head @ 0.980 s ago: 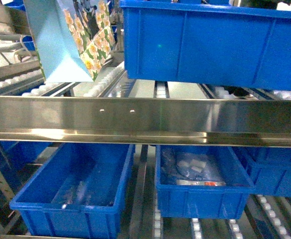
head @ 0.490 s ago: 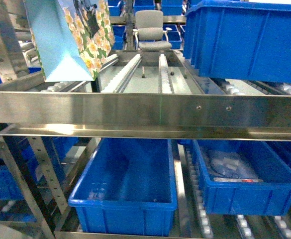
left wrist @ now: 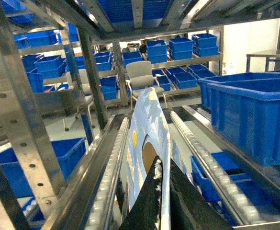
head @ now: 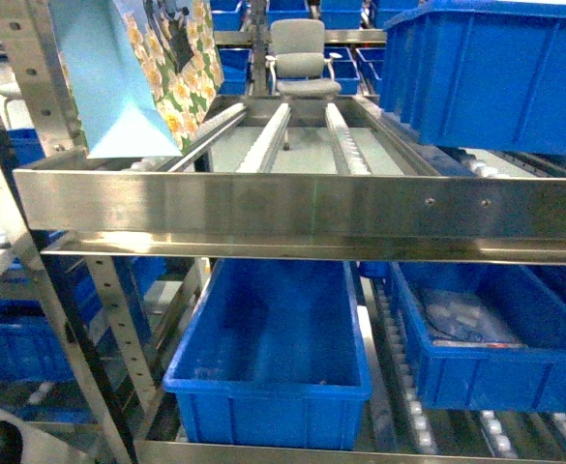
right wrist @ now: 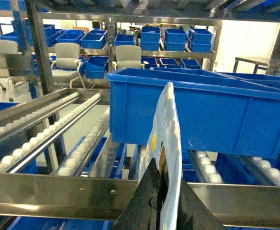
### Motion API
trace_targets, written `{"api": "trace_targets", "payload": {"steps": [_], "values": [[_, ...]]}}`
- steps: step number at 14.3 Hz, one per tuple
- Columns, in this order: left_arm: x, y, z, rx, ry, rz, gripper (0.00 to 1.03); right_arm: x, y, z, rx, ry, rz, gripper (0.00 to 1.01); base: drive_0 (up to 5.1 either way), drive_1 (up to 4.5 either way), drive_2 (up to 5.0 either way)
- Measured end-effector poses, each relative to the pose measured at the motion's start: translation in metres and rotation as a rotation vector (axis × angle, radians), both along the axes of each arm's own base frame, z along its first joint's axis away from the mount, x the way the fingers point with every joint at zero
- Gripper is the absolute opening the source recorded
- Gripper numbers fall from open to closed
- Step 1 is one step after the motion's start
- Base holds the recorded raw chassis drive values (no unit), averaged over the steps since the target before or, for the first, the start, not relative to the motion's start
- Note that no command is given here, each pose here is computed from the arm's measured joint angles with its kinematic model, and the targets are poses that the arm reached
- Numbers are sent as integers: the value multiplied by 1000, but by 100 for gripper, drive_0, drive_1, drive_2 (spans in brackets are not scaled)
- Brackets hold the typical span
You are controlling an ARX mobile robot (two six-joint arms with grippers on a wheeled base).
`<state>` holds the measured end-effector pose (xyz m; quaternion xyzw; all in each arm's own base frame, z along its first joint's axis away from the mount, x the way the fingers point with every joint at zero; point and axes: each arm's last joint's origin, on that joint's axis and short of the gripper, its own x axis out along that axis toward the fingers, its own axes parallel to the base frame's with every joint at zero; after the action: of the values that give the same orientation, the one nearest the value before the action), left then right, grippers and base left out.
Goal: Move flower gift bag to table near conveyor
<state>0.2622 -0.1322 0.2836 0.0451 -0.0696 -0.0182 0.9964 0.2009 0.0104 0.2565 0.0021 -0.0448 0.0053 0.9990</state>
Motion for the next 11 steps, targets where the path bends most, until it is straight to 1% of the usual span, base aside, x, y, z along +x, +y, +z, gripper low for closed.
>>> {"api": "trace_targets", "payload": {"steps": [6,9,11], "values": [[1,1,0,0,1,6,2,0,0,0,0,-1,0,3,-495,245,245],[0,0,-1,2,3,2,2,0,0,0,0,1,0,3,-464,118,380],[0,0,0,0,1,2,2,0,0,0,0,-1,0,3,-488,253,253]]}}
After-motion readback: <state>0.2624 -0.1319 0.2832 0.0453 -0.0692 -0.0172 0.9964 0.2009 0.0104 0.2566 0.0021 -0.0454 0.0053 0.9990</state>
